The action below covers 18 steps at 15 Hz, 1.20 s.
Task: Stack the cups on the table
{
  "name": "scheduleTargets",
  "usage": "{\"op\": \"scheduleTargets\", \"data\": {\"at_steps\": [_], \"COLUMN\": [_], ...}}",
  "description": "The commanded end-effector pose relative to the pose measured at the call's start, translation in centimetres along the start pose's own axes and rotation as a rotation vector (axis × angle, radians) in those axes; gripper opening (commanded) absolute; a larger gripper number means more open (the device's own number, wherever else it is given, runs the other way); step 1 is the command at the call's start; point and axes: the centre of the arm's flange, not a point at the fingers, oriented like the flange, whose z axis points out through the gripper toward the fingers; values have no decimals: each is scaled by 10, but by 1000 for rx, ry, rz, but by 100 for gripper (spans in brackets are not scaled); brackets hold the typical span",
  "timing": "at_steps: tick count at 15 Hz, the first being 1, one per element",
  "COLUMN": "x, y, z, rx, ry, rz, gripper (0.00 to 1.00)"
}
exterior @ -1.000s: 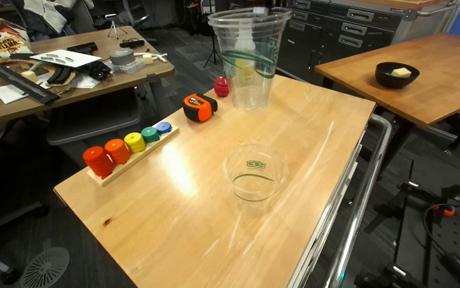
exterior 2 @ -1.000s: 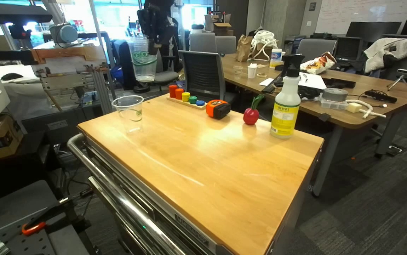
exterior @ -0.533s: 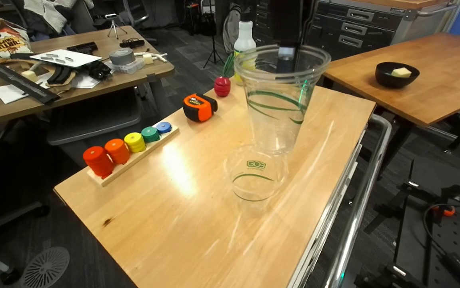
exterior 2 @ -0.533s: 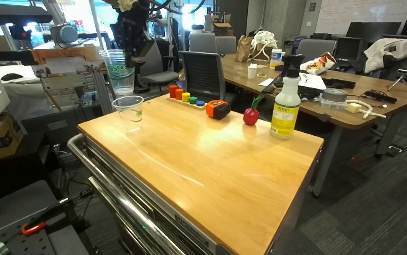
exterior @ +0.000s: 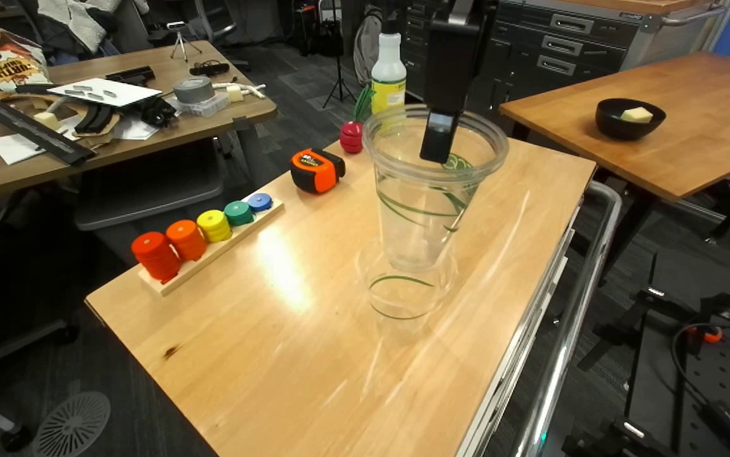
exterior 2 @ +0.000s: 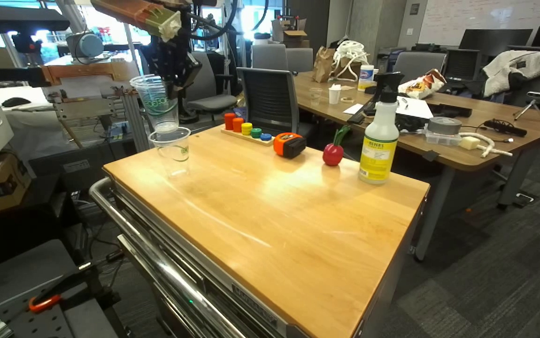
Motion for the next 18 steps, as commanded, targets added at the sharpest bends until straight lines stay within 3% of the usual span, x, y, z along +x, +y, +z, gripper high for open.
{"op": "scheduleTargets", "data": {"at_steps": [1,11,12,13,18], "x": [-5,2,4,4,11], "y": [-5,-2,-2,-3,-1], "z": [9,50,53,55,49], "rx": [24,34,35,37,26], "ry": [57,-11,-14,-20,-13], "rz": [-39,-79,-84,-88,-91], "gripper": [1,1,31,31,70]}}
